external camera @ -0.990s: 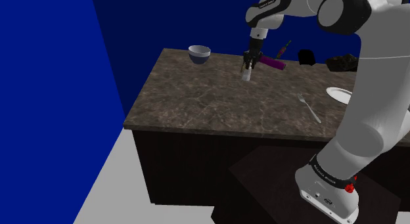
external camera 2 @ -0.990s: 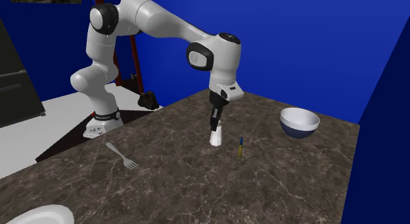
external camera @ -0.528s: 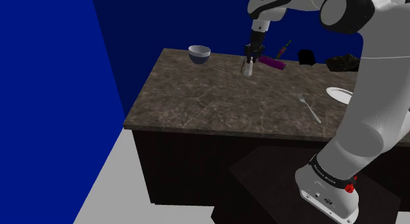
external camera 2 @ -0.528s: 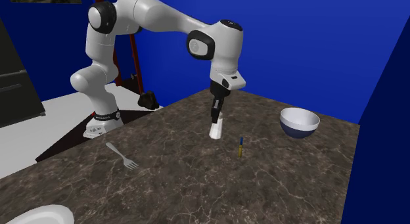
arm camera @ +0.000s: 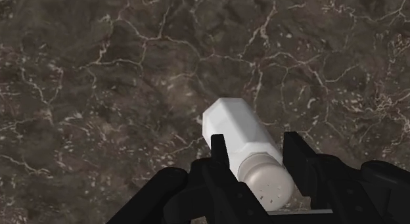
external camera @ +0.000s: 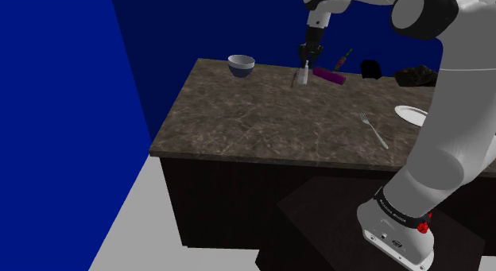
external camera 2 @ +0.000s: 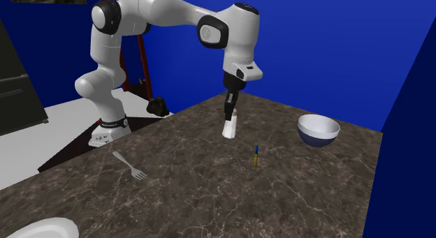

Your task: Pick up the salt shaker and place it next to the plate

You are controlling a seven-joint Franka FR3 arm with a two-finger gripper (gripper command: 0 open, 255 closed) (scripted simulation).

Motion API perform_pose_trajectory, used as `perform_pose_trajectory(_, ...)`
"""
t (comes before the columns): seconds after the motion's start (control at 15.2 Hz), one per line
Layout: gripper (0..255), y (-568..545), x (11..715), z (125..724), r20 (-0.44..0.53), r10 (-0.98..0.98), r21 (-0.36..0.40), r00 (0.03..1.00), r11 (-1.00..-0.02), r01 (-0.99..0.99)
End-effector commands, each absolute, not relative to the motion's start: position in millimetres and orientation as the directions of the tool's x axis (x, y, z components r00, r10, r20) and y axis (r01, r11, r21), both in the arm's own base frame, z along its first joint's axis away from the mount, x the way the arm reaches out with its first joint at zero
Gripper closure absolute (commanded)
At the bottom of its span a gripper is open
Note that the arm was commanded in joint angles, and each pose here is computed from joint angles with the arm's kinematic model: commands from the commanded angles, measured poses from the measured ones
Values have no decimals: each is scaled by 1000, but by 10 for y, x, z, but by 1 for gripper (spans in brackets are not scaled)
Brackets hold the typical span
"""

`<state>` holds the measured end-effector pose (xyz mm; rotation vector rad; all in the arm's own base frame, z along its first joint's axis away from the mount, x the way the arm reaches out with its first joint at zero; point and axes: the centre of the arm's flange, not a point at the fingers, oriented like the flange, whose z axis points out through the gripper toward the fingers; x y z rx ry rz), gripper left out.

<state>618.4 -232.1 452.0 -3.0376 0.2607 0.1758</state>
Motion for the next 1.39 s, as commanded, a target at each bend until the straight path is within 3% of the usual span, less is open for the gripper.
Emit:
perform_pose_trajectory(0.0, 255, -2332, 6180, 4619, -122, -164, -77, 979, -982, -174)
perform_pose_trajectory(1.06, 255, -2332, 6180, 5419, -122, -164, -77, 979, -982, -174)
perform_pose_trajectory(1.32, 255, -2518, 5686, 5421, -122, -164, -77, 979, -982, -174)
